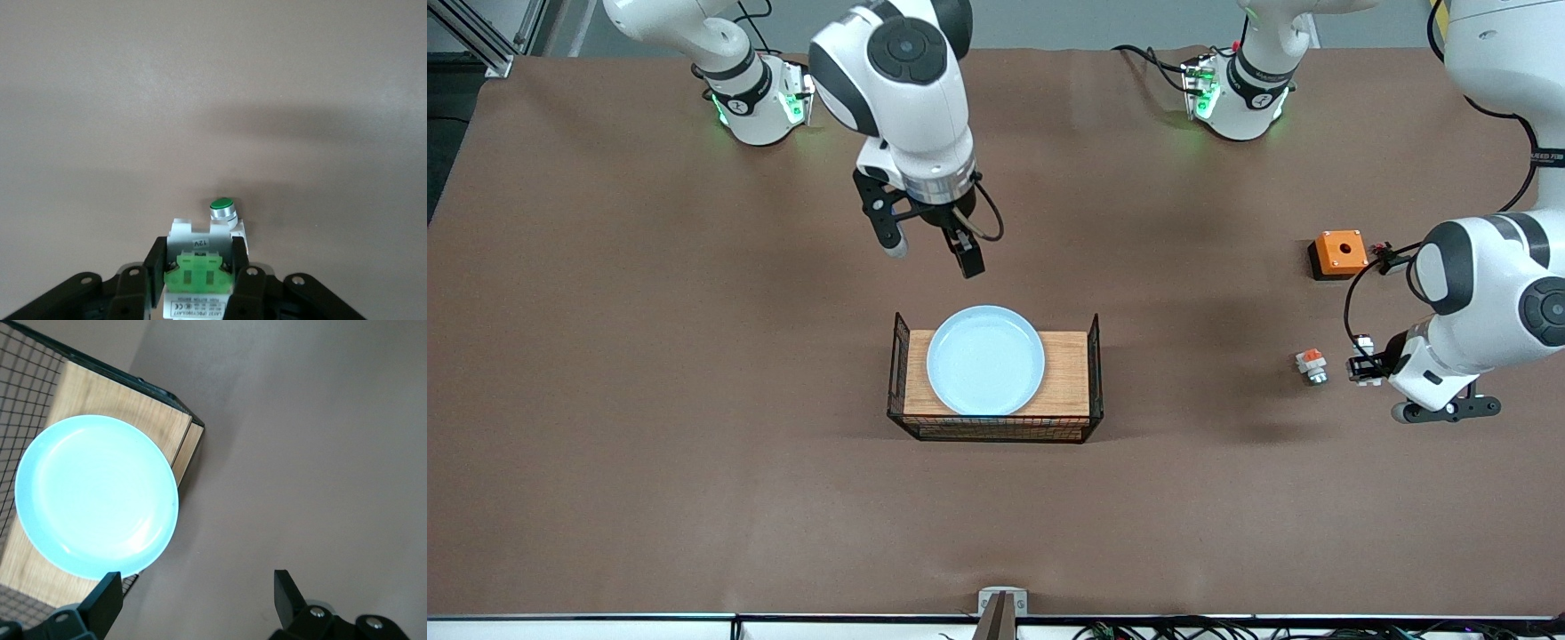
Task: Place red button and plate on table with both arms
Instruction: 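Hold the button low while the right gripper reaches over the plate, then grasp the plate rim with the right gripper while the left gripper holds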
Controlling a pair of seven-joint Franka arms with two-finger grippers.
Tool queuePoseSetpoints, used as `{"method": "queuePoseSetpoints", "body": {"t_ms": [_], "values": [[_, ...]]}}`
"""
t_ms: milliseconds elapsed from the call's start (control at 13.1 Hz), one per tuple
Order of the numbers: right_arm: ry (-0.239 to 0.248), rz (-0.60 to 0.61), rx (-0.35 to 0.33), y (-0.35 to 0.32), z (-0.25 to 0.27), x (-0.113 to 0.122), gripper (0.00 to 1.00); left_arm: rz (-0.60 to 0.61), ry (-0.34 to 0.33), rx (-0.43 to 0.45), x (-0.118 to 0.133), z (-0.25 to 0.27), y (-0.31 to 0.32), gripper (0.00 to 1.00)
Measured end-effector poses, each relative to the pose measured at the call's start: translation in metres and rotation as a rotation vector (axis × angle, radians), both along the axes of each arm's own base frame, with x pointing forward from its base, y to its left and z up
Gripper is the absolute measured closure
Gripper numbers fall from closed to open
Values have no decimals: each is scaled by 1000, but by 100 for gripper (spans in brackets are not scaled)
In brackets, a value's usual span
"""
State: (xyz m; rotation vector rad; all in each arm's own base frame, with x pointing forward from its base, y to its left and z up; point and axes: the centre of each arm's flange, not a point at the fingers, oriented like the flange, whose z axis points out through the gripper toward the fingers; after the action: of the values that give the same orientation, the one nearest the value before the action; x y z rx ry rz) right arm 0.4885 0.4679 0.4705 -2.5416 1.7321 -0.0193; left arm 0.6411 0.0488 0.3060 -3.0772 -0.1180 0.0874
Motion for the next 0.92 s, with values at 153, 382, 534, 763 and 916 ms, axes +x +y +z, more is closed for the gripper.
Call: {"method": "queuePoseSetpoints", "body": {"t_ms": [153,382,534,763,916], "values": [[-2,-44,2,1,-14,8,0,-1,-1,1,1,-9,0,58],[6,-79,-8,-3,-34,19,0,-3,4,2,2,-18,-1,58],[1,-85,-3,-1,-50,25,0,-4,4,2,2,-18,-1,58],[-17,-99,-7,-5,-76,40,0,-9,4,1,2,-19,-1,58],[-22,-109,-12,-9,-91,49,2,-24,5,0,2,-20,0,58]]}}
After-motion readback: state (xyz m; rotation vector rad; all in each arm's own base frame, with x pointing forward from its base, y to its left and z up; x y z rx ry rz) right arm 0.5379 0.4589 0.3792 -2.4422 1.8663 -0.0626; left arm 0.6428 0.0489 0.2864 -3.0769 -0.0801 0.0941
